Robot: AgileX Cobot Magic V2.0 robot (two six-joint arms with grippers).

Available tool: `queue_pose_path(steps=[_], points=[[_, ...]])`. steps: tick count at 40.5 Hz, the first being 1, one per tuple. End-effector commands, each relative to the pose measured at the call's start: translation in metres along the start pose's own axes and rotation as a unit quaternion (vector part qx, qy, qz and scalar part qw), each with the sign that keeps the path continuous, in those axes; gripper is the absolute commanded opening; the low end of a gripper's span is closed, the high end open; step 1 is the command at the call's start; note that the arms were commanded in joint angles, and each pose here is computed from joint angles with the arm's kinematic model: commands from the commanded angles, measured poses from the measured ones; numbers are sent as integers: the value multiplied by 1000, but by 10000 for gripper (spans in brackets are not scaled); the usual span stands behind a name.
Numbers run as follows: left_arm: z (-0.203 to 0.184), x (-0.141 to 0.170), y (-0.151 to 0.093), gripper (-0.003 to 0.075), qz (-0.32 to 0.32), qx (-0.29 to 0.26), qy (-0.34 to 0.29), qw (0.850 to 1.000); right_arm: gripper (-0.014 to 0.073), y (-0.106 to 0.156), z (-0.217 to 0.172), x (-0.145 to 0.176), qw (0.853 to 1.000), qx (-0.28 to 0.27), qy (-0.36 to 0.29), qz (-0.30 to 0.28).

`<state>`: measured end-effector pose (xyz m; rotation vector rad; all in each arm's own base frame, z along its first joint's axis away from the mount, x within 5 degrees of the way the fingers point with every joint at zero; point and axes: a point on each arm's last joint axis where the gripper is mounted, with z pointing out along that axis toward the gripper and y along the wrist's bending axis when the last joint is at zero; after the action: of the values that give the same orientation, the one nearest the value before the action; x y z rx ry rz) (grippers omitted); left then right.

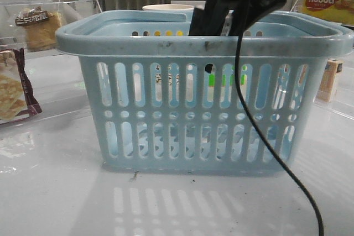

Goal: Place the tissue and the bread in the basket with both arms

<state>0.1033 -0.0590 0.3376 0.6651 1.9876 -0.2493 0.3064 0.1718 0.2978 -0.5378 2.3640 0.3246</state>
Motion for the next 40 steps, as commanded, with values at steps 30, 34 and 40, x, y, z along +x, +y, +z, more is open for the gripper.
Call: queue_pose_path(steps=[30,34,40], points=[[-4,-15,1,613,-1,-2,-51,999,572,-1,-163,69,982,21,-184,-48],[-4,-15,1,613,-1,-2,-51,999,572,-3,-174,93,981,21,-187,-48],[-4,-15,1,613,-2,-2,-54,999,572,-4,-186,123,982,21,-184,-48]])
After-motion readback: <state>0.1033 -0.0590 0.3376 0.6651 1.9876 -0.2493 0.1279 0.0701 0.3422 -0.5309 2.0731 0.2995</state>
